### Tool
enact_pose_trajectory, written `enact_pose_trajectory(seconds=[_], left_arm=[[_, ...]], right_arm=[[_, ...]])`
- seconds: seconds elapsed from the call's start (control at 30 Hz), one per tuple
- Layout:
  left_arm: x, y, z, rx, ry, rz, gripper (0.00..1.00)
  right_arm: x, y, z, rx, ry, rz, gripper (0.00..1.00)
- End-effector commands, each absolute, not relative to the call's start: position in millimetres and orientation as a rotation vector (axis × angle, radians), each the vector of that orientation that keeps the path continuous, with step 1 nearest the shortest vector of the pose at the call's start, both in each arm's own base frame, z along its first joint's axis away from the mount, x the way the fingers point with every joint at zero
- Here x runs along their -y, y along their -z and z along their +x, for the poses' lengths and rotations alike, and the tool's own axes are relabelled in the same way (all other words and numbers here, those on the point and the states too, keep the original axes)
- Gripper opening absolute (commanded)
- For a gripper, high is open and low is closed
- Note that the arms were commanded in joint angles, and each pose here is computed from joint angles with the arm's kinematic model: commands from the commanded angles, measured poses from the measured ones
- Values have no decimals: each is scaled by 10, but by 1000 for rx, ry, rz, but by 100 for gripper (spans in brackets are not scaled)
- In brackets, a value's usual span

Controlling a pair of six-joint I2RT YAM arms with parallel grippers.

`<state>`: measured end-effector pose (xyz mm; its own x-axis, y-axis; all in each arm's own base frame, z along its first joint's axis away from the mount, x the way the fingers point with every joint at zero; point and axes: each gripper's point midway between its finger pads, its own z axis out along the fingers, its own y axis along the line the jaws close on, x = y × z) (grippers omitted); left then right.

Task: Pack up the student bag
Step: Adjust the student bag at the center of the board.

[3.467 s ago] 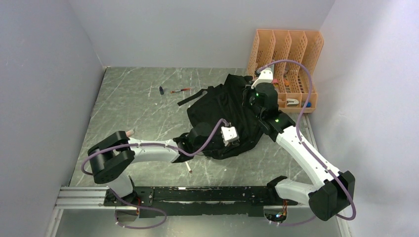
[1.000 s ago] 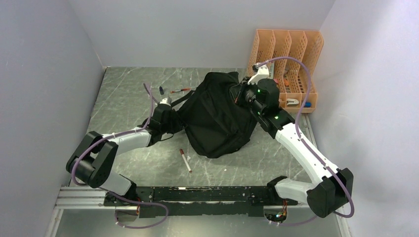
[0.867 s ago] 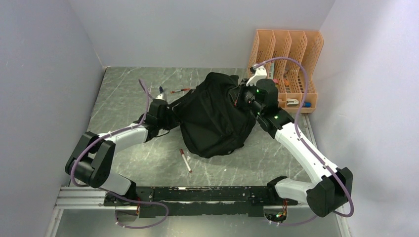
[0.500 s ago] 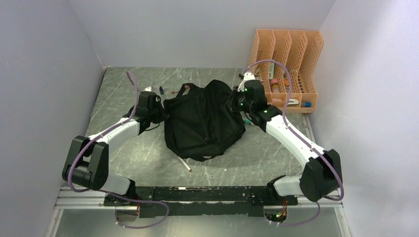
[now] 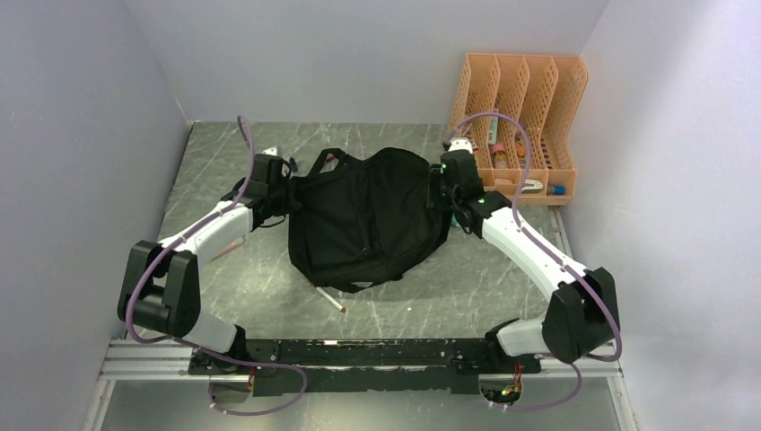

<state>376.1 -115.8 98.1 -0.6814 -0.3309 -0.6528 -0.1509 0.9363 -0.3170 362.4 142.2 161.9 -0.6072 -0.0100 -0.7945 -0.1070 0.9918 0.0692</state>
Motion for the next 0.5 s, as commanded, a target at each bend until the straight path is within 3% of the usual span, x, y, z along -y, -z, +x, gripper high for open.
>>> enact_pose_trajectory(seconds=[0.0, 0.47], left_arm=[[883, -1212, 3999, -2234, 151, -318, 5], [1040, -1160, 4000, -2266, 234, -242, 5]], right_arm=[[-1076, -1941, 3611, -2139, -30, 35, 47], [-390, -1519, 3411, -2221, 123, 270, 49]])
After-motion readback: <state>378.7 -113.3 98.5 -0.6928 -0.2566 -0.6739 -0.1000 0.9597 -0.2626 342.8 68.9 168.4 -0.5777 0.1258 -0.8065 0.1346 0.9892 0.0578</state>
